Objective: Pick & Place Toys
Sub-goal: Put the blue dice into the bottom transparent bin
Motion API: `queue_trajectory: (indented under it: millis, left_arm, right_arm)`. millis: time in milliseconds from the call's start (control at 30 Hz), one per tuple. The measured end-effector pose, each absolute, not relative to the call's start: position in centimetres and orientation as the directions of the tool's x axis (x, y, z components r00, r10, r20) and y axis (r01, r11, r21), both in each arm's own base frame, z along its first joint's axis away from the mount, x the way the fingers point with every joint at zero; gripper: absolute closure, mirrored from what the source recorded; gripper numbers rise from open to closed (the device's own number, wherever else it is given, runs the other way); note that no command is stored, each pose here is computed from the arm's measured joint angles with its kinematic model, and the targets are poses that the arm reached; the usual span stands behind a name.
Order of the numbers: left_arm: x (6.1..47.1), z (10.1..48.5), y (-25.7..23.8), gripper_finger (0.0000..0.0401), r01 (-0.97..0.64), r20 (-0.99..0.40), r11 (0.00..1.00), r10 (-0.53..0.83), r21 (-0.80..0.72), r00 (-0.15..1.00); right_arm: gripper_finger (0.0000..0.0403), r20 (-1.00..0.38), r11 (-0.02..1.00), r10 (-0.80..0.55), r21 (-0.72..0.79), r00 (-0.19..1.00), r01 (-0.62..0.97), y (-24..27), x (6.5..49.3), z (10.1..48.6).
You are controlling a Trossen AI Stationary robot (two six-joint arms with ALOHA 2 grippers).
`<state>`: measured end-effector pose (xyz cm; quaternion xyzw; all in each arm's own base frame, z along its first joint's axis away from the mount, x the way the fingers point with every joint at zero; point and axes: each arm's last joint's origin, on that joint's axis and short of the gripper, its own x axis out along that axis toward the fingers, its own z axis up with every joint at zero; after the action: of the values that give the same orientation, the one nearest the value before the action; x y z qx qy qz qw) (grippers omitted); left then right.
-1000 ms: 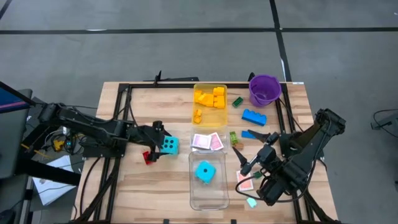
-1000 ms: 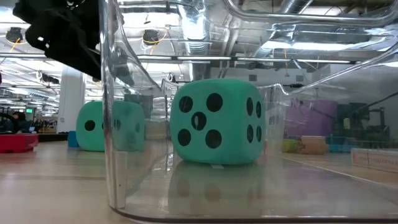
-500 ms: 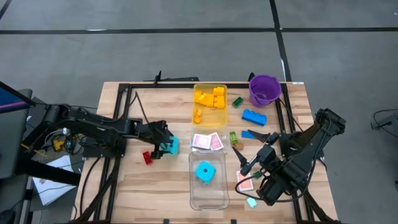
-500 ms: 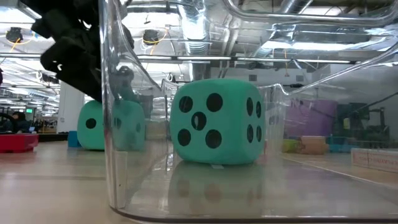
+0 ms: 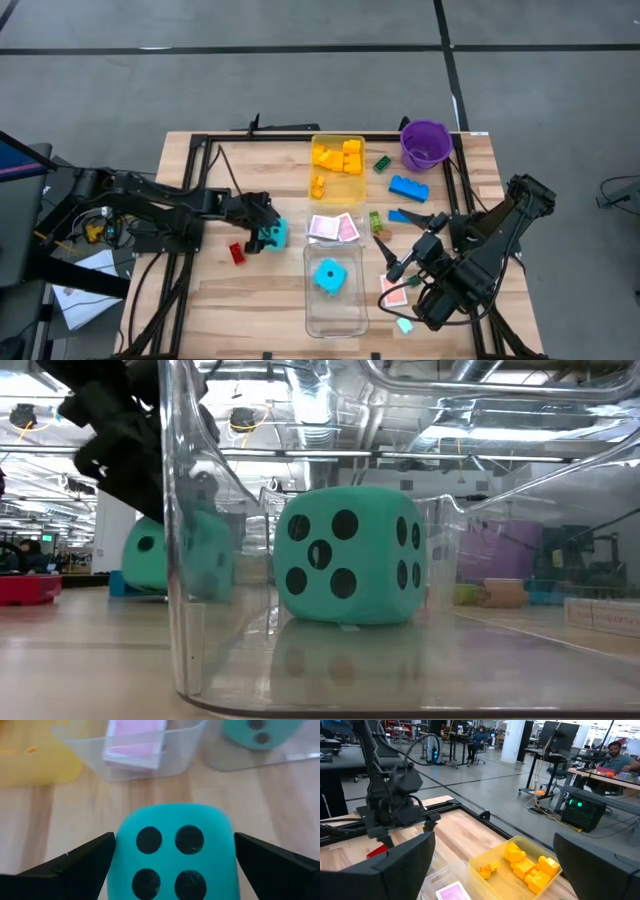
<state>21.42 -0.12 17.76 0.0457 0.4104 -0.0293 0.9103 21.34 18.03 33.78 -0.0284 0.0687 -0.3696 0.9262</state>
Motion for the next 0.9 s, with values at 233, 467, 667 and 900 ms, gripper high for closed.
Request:
queue_trajectory:
  millis: [233,467,667,900]
  left_arm:
    - [20.76,18.73,-0.86,0.0001,0.104,-0.725,0.994,-0.043,0.040,0.688]
    - [20.77,18.43,-0.83,0.0001,0.078,-0.741,0.997,-0.034,0.025,0.671]
    - [20.67,18.46,-0.95,0.0001,0.080,-0.744,0.996,-0.025,0.039,0.668]
    - [20.66,18.48,-1.20,0.0001,-0.049,-0.738,0.998,0.057,0.032,0.672]
  right_arm:
    - [0.0005,-0.106,0.725,-0.689,-0.103,0.717,0.681,18.03,21.34,33.78]
    - [0.0005,-0.107,0.725,-0.688,-0.100,0.718,0.681,18.06,21.37,33.76]
    - [0.0005,-0.107,0.725,-0.688,-0.100,0.718,0.681,18.06,21.37,33.76]
    - [0.0005,-0.114,0.726,-0.688,-0.098,0.717,0.681,18.06,21.37,33.74]
